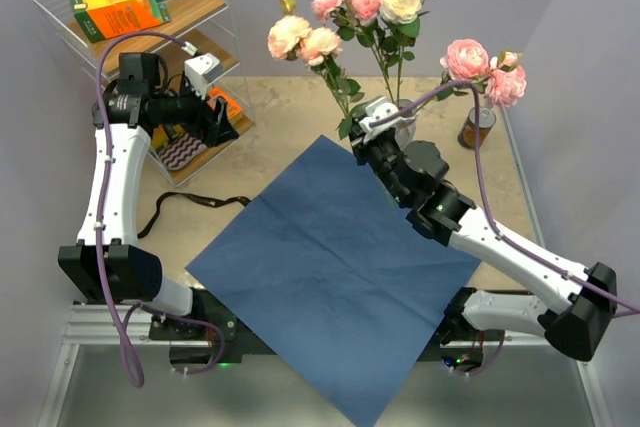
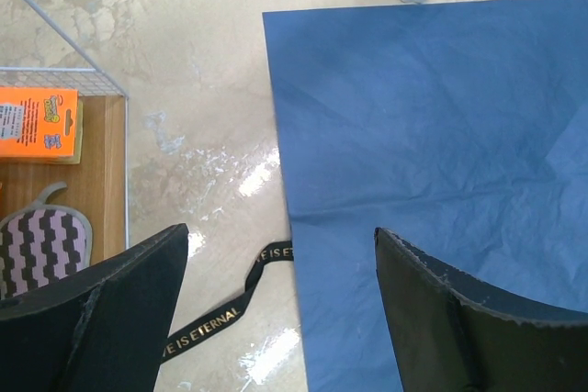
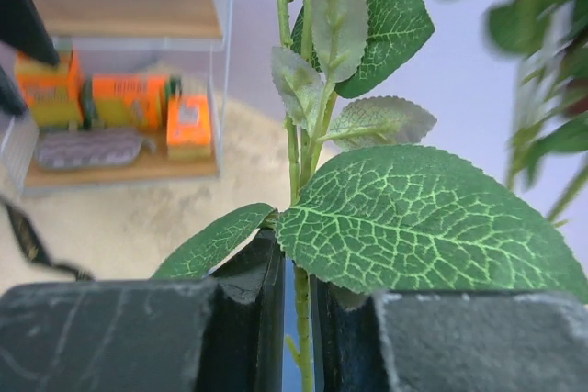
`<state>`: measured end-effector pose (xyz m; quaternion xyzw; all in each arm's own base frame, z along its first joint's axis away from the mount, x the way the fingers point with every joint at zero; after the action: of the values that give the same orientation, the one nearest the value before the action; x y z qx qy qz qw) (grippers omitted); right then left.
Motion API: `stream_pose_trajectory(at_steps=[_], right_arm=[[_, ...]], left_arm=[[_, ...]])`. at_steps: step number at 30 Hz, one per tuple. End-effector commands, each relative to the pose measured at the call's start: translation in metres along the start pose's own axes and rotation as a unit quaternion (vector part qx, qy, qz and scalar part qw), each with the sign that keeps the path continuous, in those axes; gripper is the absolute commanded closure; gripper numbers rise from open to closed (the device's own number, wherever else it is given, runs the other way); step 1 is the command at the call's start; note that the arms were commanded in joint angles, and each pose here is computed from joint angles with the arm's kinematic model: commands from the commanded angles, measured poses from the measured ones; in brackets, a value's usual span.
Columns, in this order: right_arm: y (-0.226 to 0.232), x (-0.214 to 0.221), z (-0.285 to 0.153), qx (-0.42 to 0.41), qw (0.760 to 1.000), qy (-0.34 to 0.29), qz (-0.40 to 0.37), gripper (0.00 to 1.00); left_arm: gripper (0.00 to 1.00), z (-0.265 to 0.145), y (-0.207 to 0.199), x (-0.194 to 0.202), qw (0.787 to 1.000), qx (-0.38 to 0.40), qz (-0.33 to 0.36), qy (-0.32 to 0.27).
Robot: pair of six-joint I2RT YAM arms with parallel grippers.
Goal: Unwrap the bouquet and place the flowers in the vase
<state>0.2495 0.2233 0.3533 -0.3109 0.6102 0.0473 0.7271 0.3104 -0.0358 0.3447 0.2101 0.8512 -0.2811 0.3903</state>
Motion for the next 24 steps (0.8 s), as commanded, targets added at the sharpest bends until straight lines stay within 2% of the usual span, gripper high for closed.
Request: stream_pose_trajectory(at_steps=[1, 6, 8, 10, 14, 18, 24], right_arm=[[-0.047, -0.067, -0.02, 0.12, 0.976, -0.179, -0.026, 1.0], [-0.086, -0.1, -0.048, 0.234, 0.94, -0.246, -0.028, 1.0], [-0.101, -0.108, -0.063, 0.301, 0.909, -0.286, -0.035, 1.0], [-0.11, -0.11, -0.066, 0.362, 0.88, -0.302, -0.057, 1.0], [-0.122, -0.105, -0.046, 0.434, 0.85, -0.29, -0.071, 1.0], [-0.133, -0.099, -0.032, 0.467, 0.83, -0.301, -0.036, 1.0], [-0.145, -0.085, -0.011, 0.494, 0.818, -0.295, -0.009, 1.0]], left_arm=[[0.13, -0.002, -0.004, -0.001, 1.0, 0.011, 0.016, -0.01], [0.13, 0.001, -0.001, 0.001, 1.0, 0.012, 0.015, -0.008], [0.13, 0.003, 0.0, 0.002, 1.0, 0.013, 0.014, -0.007], [0.13, 0.006, 0.002, 0.004, 1.0, 0.015, 0.014, -0.006], [0.13, 0.01, 0.005, 0.006, 1.0, 0.022, 0.019, -0.002], [0.13, 0.012, 0.006, 0.008, 0.999, 0.032, 0.032, 0.004], [0.13, 0.017, 0.011, 0.012, 0.998, 0.037, 0.045, 0.012]])
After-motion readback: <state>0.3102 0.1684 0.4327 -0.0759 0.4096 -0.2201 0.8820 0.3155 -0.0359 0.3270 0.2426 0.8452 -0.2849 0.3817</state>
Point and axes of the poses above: each gripper's point midway between its finger pads, its own z axis out along the fingers, its own y axis along the line the jaws close on, x = y × z, the point moved 8 cm from there along -z, back along the fingers, and after that the axes turned 14 degrees about -z, right-handed, at the moved point
